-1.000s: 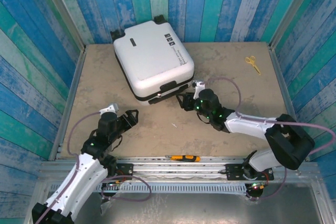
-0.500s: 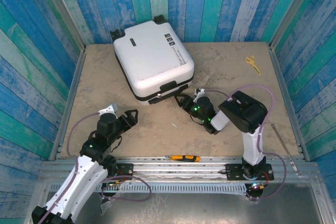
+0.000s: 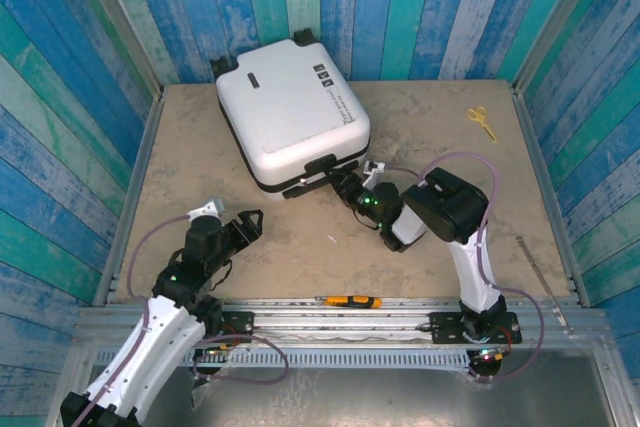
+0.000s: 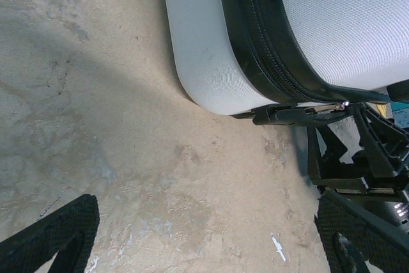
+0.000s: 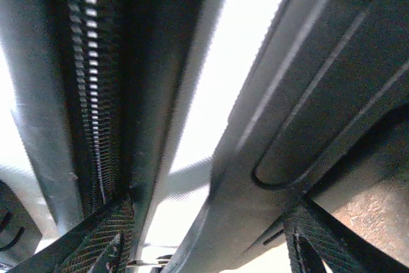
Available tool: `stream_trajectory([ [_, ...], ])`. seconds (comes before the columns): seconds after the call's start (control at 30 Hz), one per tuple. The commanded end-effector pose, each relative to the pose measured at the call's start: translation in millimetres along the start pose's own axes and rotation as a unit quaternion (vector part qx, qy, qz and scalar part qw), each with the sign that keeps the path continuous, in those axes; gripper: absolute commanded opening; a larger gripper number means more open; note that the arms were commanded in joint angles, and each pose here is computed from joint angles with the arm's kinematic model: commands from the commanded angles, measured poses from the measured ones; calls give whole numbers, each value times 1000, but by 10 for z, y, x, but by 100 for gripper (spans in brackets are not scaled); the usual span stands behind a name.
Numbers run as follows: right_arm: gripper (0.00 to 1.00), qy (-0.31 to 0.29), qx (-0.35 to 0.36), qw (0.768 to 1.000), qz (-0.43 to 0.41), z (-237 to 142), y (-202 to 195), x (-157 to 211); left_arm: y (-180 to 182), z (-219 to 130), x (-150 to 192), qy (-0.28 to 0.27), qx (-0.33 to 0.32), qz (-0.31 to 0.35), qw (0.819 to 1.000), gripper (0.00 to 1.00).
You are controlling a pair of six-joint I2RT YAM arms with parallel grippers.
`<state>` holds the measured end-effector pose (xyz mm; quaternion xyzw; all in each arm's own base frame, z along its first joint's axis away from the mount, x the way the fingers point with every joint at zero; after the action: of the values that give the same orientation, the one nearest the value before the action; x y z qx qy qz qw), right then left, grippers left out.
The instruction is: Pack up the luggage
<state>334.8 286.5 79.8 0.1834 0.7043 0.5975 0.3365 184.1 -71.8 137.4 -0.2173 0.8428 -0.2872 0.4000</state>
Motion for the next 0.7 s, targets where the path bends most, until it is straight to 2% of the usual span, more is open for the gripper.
stream_trajectory([
  [0.0, 58, -13, -18, 1000, 9, 60, 33, -79, 23, 5, 8, -1, -6, -3, 1000, 92],
  [0.17, 46, -11, -24, 1000, 11, 94, 48, -99, 29, 6, 10, -2, -7, -5, 1000, 92],
  [0.33, 17, -2, -18, 1000, 11, 13, 58, -14, -3, 4, 32, 5, 8, -26, 1000, 91],
  [0.4, 10, -1, -12, 1000, 3, -70, 87, 69, -30, -3, 61, 14, 23, -56, 998, 91],
  [0.53, 4, -2, -6, 1000, -11, -206, 173, 254, -132, 26, 205, 39, 98, -148, 983, 91],
  [0.67, 2, -2, 1, 1000, -15, -319, 206, 376, -159, 49, 361, 39, 154, -248, 956, 89],
])
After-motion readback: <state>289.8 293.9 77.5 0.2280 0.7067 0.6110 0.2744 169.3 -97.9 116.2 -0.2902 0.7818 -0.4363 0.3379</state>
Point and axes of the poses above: each hand's point on the last joint's axis, 136 mm out from that joint toward the fingers, its own z axis out along the fingers, its own y axis along the line the jaws close on, x = y × z, the point moved 5 cm from there along -z, back along the fingers
